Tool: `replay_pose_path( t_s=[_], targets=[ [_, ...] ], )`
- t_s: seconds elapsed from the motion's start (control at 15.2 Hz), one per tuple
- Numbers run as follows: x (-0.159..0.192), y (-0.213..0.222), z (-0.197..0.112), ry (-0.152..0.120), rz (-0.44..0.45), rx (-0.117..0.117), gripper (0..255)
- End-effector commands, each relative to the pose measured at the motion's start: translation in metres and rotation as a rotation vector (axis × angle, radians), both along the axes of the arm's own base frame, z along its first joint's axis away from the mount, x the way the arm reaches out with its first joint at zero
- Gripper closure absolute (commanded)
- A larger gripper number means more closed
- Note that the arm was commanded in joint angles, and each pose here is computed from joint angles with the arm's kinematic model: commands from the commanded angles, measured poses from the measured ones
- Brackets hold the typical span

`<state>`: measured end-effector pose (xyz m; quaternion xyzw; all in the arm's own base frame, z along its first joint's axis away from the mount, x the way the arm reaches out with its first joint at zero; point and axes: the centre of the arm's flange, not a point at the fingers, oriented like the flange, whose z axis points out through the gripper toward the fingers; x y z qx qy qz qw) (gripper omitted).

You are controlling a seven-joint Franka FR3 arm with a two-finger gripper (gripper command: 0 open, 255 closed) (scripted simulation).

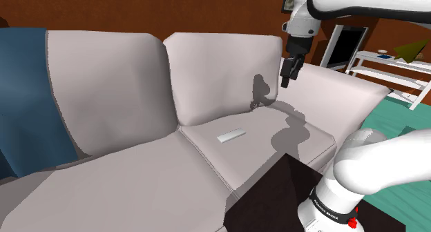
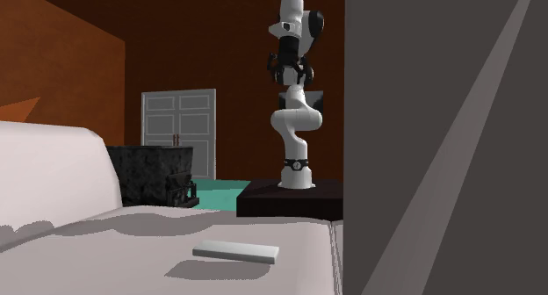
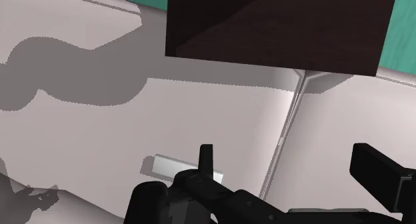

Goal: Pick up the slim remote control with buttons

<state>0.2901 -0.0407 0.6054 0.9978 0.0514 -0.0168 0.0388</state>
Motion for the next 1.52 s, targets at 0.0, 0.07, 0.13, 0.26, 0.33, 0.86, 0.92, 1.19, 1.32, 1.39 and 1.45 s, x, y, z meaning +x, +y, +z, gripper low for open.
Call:
replay_pose_path(
  t_s=[0.0, 0.07, 0.13, 0.26, 0.33, 0.86, 0.92, 1.19, 1.32, 1.39, 1.45],
  targets=[
    [0.000, 0.000, 0.000, 0.000, 0.000, 0.000, 0],
    [0.005, -0.007, -0.010, 0.001, 0.026, 0.003, 0],
    [0.009, -0.014, -0.020, 0.002, 0.051, 0.005, 0],
    [0.019, -0.028, -0.041, 0.004, 0.103, 0.010, 0],
    [0.025, -0.034, -0.051, 0.005, 0.128, 0.013, 0],
    [0.072, -0.081, -0.134, 0.013, 0.334, 0.034, 0],
    [0.079, -0.086, -0.144, 0.014, 0.360, 0.037, 0],
    [0.106, -0.104, -0.186, 0.018, 0.463, 0.047, 0],
    [0.120, -0.111, -0.207, 0.020, 0.514, 0.052, 0],
    [0.127, -0.115, -0.218, 0.021, 0.540, 0.055, 0],
    [0.134, -0.118, -0.229, 0.022, 0.565, 0.057, 0]
  ],
)
